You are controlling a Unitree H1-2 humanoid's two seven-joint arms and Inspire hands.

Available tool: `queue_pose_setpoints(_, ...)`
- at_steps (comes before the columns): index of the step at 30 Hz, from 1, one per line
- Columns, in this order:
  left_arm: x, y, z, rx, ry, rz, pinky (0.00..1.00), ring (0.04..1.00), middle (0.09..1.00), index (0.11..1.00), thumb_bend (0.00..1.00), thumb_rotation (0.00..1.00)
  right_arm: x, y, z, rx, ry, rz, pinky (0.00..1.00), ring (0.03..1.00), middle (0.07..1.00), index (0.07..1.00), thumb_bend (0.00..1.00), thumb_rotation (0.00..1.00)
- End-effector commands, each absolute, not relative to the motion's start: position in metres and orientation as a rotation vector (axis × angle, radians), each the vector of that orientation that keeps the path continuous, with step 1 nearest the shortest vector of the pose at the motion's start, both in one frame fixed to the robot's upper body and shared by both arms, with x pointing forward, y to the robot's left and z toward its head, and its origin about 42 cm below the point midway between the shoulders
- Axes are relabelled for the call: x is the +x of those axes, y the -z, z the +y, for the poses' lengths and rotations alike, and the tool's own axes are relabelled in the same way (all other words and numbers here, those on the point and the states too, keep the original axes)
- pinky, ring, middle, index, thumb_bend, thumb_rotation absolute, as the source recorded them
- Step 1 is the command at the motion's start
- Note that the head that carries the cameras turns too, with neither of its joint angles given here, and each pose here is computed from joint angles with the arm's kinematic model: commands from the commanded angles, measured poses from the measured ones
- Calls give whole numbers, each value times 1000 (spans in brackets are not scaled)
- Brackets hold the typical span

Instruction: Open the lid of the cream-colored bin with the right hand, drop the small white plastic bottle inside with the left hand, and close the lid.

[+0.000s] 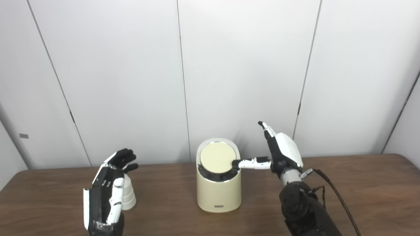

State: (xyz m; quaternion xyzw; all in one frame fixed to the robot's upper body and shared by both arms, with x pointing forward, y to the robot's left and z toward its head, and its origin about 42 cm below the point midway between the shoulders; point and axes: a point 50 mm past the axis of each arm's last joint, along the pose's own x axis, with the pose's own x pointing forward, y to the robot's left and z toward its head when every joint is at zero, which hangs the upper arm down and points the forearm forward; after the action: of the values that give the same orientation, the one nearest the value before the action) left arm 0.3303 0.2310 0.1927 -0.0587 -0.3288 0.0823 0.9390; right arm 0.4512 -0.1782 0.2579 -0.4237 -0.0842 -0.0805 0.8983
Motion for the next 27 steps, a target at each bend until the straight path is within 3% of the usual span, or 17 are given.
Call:
queue_pose_setpoints(1, 335, -211, 226, -114, -157, -754, 684, 757, 770, 746, 251, 565, 458, -289, -168, -878, 188, -276, 858, 944, 957, 946, 999, 536)
queue_pose_setpoints(20, 337, -211, 225, -120, -159, -754, 676, 752, 764, 744, 256, 555, 458, -299, -162, -874, 160, -289, 872, 949, 961, 960, 1000, 690)
queue_pose_setpoints(27, 337, -212, 225, -125, -157, -755, 679, 752, 768, 747, 251, 557, 457, -302, -157, -879, 153, -300, 863, 947, 958, 949, 1000, 687)
